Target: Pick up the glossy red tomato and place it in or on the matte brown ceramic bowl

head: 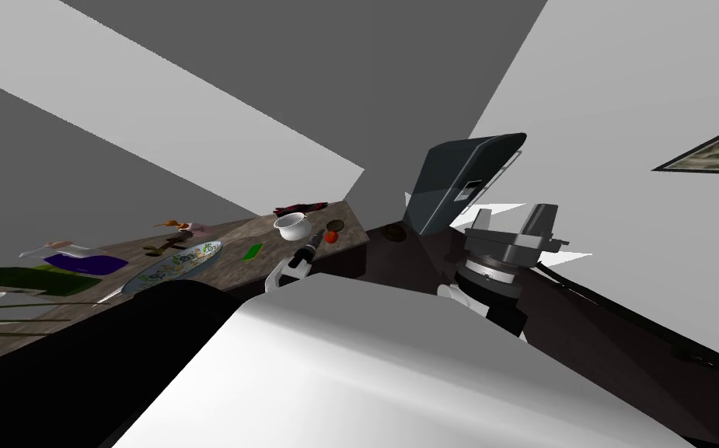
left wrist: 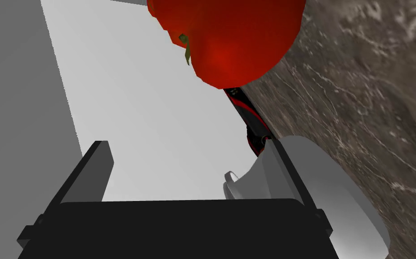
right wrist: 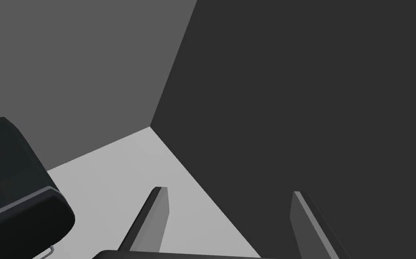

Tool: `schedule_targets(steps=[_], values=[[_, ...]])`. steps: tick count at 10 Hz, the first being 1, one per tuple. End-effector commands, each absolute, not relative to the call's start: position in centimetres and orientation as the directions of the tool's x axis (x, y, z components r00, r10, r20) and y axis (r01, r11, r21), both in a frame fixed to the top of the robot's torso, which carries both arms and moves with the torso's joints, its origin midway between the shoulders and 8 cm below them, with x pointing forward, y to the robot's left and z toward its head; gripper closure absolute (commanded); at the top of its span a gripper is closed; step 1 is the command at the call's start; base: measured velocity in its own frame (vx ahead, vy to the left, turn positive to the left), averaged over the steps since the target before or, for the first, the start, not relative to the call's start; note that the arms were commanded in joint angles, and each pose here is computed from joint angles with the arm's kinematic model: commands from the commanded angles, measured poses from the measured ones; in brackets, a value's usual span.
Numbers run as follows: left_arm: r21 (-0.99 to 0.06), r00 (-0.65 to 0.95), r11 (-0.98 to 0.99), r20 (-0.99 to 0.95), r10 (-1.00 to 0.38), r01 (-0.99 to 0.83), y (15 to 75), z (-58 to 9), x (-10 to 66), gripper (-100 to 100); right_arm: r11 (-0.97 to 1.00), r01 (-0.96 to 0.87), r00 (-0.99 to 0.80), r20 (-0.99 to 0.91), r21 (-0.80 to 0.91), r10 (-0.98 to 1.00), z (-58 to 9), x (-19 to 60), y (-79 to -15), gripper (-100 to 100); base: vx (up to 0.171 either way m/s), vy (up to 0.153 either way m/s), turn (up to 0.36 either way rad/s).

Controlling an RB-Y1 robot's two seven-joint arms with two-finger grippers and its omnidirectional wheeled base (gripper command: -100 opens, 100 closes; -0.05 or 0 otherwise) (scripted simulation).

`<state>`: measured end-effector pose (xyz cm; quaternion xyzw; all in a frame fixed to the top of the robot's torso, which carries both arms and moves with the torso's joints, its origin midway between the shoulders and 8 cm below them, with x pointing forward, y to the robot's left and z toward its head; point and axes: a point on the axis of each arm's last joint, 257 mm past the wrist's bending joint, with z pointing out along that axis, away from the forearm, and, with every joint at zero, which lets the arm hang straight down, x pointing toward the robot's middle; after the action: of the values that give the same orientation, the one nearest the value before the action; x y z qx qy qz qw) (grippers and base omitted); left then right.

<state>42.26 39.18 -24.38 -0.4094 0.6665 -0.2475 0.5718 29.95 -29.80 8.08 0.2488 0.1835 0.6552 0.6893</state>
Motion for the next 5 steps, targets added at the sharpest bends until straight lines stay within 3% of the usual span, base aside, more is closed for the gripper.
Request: schedule_targets(steps=[1, 5], values=[[-0.763, -0.021, 0.566, -0.59, -0.807, -0.311, 40.6, -25.5, 42.0, -100, 0.018, -0.812, 0.074, 0.073, 0.583, 0.995, 8.1, 29.9, -29.8, 0, 0.024, -0.096, -0.053], [-0.665, -0.059, 0.612, -0.655, -0.753, -0.428, 44.1, -28.5, 40.6, -100, 0.018, -0.812, 0.074, 0.073, 0.583, 0.995, 8.1, 29.9, -29.8, 0, 0.041, -0.092, -0.064]])
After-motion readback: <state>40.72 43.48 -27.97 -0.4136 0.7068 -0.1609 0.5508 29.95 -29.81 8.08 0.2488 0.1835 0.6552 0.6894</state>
